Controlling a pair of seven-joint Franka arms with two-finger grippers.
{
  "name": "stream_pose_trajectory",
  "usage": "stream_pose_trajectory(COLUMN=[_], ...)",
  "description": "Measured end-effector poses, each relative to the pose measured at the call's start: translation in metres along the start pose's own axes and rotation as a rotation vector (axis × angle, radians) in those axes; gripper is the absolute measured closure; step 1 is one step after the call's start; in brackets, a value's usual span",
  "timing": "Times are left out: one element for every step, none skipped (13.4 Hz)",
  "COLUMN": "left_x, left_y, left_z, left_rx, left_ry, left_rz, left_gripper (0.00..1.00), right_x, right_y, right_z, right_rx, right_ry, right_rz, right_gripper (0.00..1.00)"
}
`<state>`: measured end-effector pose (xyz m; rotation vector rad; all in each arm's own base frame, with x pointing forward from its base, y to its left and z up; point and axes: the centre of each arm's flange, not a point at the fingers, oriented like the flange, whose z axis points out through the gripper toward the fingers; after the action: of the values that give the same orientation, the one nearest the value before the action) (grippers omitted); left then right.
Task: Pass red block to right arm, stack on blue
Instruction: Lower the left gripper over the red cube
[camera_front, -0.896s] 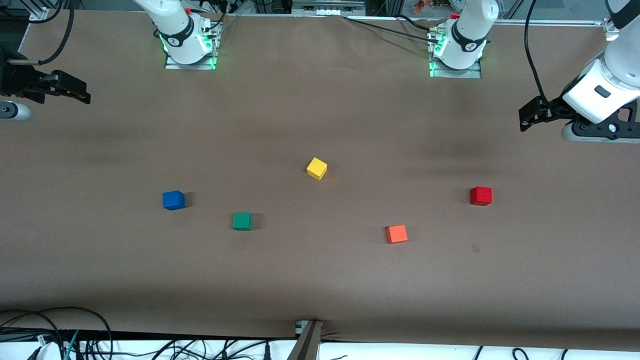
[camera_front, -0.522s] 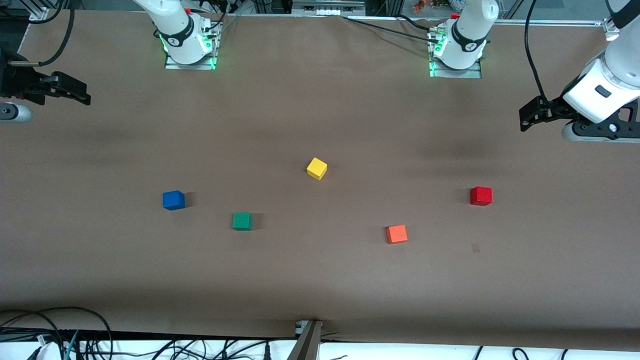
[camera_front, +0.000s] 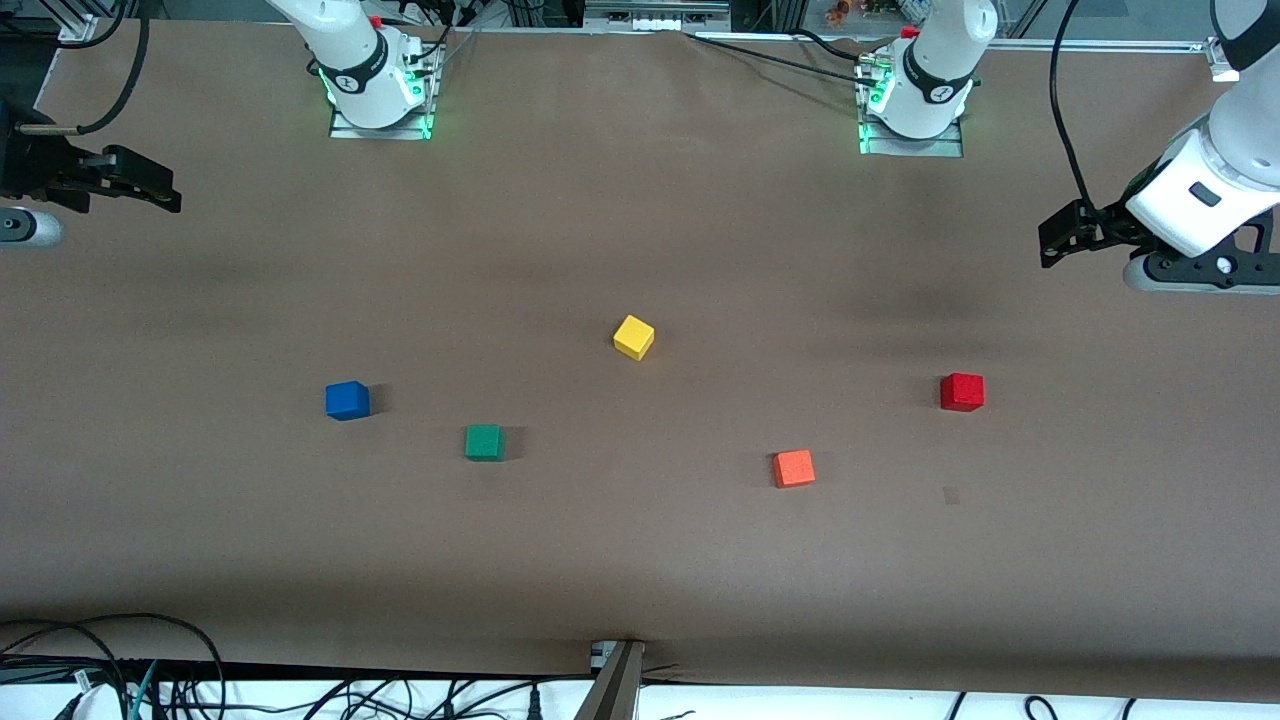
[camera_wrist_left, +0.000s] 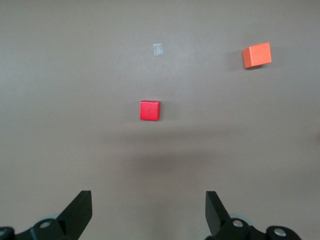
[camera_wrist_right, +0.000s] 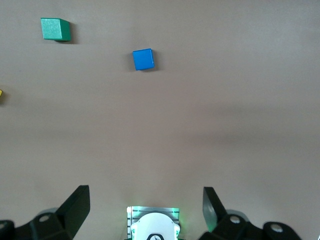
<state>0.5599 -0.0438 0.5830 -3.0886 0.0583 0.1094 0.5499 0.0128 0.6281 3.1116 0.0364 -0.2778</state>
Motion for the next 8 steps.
stream_pose_trajectory(left_x=[0.003,0.006,0.010,0.014,0.019,0.025,0.032,0.039], left_y=[0.000,0.000,0.000,0.000,0.000,-0.001,-0.001,-0.002], left_z=[0.005,0.012,0.020,0.029,0.040,0.052,0.065,0.078], left_rx=[-0.001,-0.002,-0.003,-0.005,-0.005,-0.006,-0.008,-0.011], left_ry=[-0.010,-0.023,-0.038,-0.054,-0.073,-0.093,-0.106,-0.110], left_rz=[0.001,0.002,0.003,0.004,0.004,0.005,0.005,0.004], left_gripper=[0.00,0.00,0.00,0.00,0.00,0.00,0.00,0.00], right_x=[0.000,0.000,0.000,0.000,0.000,0.000,0.000,0.001], right_y=[0.000,0.000,0.000,0.000,0.000,0.000,0.000,0.000], right_z=[0.000,0.000,0.000,0.000,0.000,0.000,0.000,0.001], right_rx=[0.000,0.000,0.000,0.000,0.000,0.000,0.000,0.000], right_ry=[0.000,0.000,0.000,0.000,0.000,0.000,-0.001,-0.001], right_rz=[0.000,0.000,0.000,0.000,0.000,0.000,0.000,0.000], right_gripper=[0.00,0.00,0.00,0.00,0.00,0.00,0.00,0.00])
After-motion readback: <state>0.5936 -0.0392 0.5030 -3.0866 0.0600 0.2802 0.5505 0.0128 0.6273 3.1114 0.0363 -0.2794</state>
